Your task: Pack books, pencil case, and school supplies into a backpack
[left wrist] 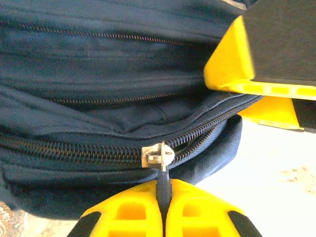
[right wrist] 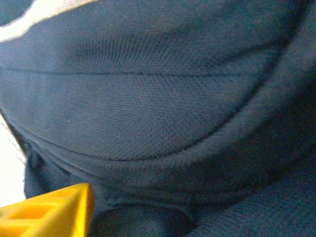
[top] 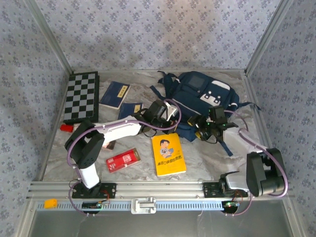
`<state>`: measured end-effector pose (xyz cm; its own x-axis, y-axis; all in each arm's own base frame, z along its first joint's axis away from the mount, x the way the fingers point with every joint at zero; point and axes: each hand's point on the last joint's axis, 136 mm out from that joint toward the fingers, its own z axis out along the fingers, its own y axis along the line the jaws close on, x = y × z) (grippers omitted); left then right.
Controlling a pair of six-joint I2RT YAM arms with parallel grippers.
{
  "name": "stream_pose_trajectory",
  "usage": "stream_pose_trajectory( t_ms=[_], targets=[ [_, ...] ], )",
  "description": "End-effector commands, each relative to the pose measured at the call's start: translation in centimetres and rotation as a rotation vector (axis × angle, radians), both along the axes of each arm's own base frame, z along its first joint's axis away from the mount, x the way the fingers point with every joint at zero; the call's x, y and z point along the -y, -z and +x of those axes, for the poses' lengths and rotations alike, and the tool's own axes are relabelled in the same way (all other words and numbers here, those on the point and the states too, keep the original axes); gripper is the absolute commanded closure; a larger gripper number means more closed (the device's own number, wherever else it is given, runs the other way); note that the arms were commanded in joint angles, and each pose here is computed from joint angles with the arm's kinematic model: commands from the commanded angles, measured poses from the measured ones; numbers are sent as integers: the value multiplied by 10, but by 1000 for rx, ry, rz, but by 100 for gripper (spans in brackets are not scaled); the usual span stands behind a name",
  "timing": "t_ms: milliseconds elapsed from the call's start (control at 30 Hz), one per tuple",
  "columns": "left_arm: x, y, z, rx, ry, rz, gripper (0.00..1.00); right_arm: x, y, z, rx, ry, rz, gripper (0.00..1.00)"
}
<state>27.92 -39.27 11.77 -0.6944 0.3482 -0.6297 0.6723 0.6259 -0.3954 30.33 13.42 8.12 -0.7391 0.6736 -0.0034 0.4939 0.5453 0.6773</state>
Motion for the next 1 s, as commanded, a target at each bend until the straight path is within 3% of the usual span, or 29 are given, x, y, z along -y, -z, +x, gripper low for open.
stream_pose_trajectory(
  t_ms=[0,167,267,433,600,733,967],
  targets=[
    [14,-34,-1,55,48,-74,100,-6,-24,38,129,-19,-25,45],
    [6,-29,-9,30,49,-45,100,-14,-25,49,128,-187,-122,80],
    [1,-27,-20,3,51,-56,100,-2,-27,44,115,-248,-201,94],
    [-7,-13,-27,-25,37,-37,100,50,-31,39,105,-173,-272,98],
    [-16,3,-7,-25,-23,-7,100,94,-35,47,97,-90,-285,99],
    [-15,8,9,-44,-49,-15,100,98,-39,55,102,-89,-281,93],
    [2,-4,12,-27,-30,-49,100,83,-45,33,75,-141,-250,36]
  ],
)
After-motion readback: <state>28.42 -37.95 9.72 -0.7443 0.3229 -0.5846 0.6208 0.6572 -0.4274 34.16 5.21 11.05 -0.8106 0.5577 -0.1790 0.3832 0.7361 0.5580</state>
